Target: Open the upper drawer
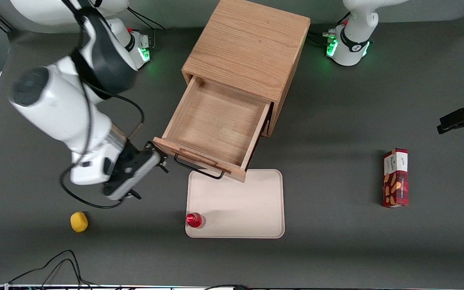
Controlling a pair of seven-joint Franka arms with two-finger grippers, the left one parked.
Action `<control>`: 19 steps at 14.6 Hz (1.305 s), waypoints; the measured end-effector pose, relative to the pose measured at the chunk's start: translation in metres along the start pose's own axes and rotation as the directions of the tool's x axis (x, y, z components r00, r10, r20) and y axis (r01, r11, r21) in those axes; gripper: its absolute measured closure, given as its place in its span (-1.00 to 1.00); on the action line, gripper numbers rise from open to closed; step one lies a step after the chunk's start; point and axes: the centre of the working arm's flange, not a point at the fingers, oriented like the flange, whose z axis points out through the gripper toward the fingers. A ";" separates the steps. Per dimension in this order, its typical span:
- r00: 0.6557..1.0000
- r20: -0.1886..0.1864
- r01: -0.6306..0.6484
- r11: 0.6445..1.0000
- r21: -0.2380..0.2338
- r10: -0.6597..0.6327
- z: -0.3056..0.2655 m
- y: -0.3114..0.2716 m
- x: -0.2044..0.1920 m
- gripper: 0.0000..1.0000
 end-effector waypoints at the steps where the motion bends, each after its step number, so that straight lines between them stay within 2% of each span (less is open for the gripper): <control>1: 0.998 -0.011 -0.069 0.998 0.010 0.069 -0.017 0.014 -0.009 -1.00; 2: 0.991 -0.001 -0.132 0.991 0.010 0.132 -0.033 0.029 -0.024 -1.00; 4: 0.956 0.065 -0.284 0.959 -0.011 0.285 -0.063 0.067 -0.071 -1.00; 7: 0.866 0.164 -0.470 0.881 -0.055 0.472 -0.094 0.098 -0.128 -1.00; 9: 0.812 0.210 -0.533 0.838 -0.115 0.545 -0.107 0.105 -0.159 -1.00; 12: 0.740 0.244 -0.592 0.779 -0.207 0.627 -0.106 0.106 -0.197 -1.00; 14: 0.688 0.255 -0.636 0.733 -0.240 0.680 -0.097 0.100 -0.208 -1.00; 16: 0.672 0.260 -0.646 0.720 -0.253 0.694 -0.089 0.096 -0.209 -1.00; 19: 0.677 0.254 -0.630 0.722 -0.286 0.691 -0.088 0.097 -0.210 -1.00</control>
